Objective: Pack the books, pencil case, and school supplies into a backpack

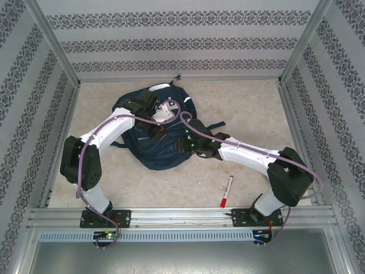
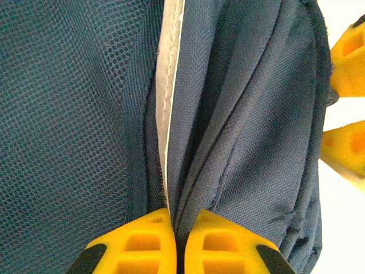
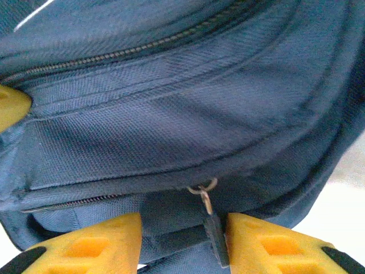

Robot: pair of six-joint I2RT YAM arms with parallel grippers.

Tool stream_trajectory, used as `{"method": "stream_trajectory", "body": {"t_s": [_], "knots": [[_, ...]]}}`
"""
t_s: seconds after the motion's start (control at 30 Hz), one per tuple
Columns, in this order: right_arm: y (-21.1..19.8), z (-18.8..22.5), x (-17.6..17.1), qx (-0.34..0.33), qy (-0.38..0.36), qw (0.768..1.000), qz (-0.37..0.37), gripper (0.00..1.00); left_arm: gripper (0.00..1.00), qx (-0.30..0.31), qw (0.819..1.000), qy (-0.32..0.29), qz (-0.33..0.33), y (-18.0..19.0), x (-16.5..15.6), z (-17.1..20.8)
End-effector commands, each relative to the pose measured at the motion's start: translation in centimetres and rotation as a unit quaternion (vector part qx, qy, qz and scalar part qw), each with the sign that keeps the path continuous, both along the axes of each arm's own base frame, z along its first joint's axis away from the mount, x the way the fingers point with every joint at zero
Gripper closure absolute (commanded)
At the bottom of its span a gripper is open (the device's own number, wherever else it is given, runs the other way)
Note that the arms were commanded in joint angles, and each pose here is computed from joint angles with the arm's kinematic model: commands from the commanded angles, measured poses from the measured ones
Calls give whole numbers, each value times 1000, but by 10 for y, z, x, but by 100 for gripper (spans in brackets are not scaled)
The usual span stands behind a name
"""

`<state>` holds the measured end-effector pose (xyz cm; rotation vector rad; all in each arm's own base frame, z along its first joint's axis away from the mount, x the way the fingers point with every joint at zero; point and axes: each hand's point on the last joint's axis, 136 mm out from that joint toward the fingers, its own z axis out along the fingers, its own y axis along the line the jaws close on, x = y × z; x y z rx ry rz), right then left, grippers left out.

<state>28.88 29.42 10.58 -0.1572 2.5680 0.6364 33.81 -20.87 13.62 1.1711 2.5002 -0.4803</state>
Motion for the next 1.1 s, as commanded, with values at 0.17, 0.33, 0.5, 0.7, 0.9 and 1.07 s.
{"method": "stream_trajectory", "body": {"t_s": [0.17,0.33,0.5,0.7,0.9,1.07], "knots": [[-8,-13,12,-71,-60,990,102,56,100,-16,999,29,-36,-7,-19,3],[-21,-5,19,-71,-71,985,137,94,100,-14,997,17,-74,-4,-27,1],[-49,-10,23,-89,-76,982,147,100,100,-16,991,3,-129,2,-40,-2],[-77,-18,44,-159,-167,962,145,100,100,-90,920,-41,-378,3,-111,8],[-56,-10,52,-115,-218,947,206,100,100,-33,909,-53,-412,33,-108,1],[-11,0,9,-72,-295,880,364,100,100,-10,908,-125,-399,49,-61,-4]]}}
